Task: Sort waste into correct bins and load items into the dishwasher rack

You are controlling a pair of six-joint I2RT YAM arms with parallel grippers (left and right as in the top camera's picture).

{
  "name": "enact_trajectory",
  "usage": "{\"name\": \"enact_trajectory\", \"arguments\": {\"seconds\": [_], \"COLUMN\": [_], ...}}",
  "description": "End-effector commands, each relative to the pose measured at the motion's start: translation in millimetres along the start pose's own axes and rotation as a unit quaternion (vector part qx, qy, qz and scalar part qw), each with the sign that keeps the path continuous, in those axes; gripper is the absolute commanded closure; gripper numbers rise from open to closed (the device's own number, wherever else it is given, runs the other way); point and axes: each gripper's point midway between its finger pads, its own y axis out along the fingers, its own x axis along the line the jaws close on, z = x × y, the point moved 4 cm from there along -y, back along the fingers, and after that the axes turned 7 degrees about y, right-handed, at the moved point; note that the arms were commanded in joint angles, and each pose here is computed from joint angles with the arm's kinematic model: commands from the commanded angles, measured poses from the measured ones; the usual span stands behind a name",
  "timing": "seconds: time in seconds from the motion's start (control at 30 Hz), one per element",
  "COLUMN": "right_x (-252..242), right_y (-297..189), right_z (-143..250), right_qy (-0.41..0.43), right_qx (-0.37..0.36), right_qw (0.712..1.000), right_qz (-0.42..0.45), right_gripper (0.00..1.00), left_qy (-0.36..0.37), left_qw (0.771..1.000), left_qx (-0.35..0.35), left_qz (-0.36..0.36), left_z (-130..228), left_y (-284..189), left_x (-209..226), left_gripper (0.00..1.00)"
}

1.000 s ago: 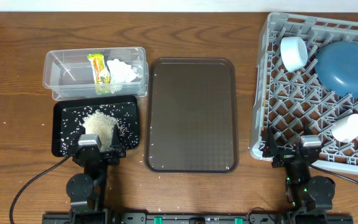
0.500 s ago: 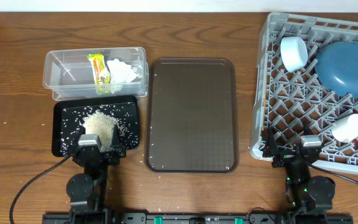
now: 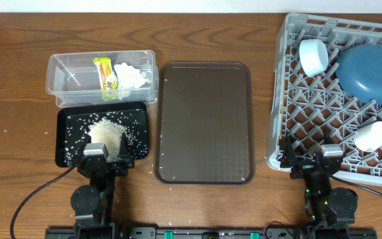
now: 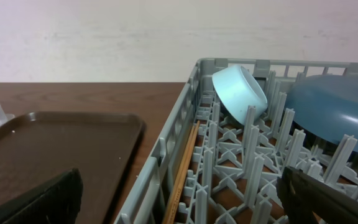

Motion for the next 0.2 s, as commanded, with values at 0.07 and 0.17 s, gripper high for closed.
{"name": "enact_trajectory", "arguments": {"seconds": [0.07, 0.17], "right_x": [2.9, 2.9], "right_y": [-0.2, -0.2], "right_z": [1.0, 1.1], "right_qy": [-0.007, -0.007], "right_qx": [0.002, 0.002], "right_qw": [1.0, 1.0], "right_qz": [-0.008, -0.008], "right_gripper": [0.01, 0.01], "left_qy": [0.002, 0.002], "left_qw": [1.0, 1.0], "left_qx": [0.022, 0.022], "left_qz": [-0.001, -0.001], "left_z": [13.0, 13.0], "left_y": [0.7, 0.7], "left_x": [0.4, 0.4], "left_gripper": [0.09, 0.09]}}
